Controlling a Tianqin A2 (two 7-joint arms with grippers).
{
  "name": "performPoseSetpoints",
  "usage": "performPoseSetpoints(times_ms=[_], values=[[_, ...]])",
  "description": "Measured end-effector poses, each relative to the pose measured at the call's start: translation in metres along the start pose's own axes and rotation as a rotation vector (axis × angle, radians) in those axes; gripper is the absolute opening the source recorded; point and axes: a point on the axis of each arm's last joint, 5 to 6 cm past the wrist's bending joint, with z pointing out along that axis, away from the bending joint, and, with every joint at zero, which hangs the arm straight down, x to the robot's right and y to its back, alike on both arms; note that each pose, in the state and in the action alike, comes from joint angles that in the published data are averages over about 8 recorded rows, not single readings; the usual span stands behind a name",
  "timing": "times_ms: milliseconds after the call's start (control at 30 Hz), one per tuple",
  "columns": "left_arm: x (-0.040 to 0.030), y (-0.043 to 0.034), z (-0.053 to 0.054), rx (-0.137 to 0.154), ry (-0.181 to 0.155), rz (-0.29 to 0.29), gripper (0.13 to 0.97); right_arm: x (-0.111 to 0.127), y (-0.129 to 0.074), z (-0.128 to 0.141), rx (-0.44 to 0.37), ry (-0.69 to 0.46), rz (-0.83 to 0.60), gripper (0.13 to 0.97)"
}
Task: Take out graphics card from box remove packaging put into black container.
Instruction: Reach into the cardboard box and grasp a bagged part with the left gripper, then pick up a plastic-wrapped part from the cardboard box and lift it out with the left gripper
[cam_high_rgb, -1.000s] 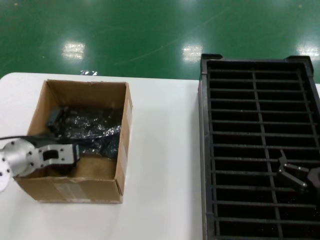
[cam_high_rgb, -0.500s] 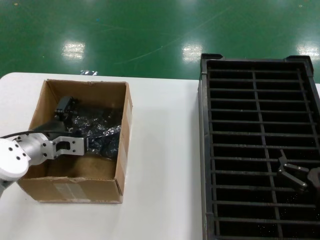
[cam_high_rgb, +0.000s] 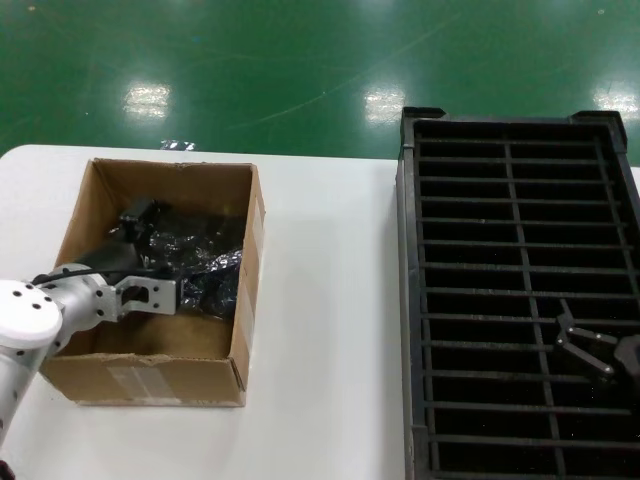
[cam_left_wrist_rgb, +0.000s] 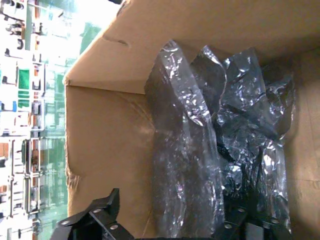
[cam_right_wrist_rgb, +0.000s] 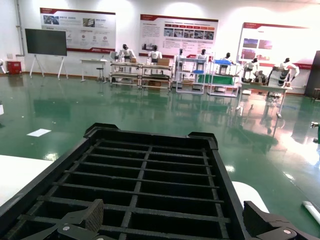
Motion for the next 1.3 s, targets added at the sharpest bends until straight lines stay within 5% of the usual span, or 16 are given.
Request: performPoseSetpoints(times_ms=[800, 1300], values=[[0.005, -0.0015, -0.002, 0.001, -0.018, 0.024, 0.266, 0.0, 0.0, 0.0, 0.0, 0.0, 0.0, 0.966], [-0.0127, 0.0021, -0.034, -0.005, -0.114, 0.034, 0.156, 0.0, 0.0, 0.0, 0.0, 0.0, 0.0, 0.966]])
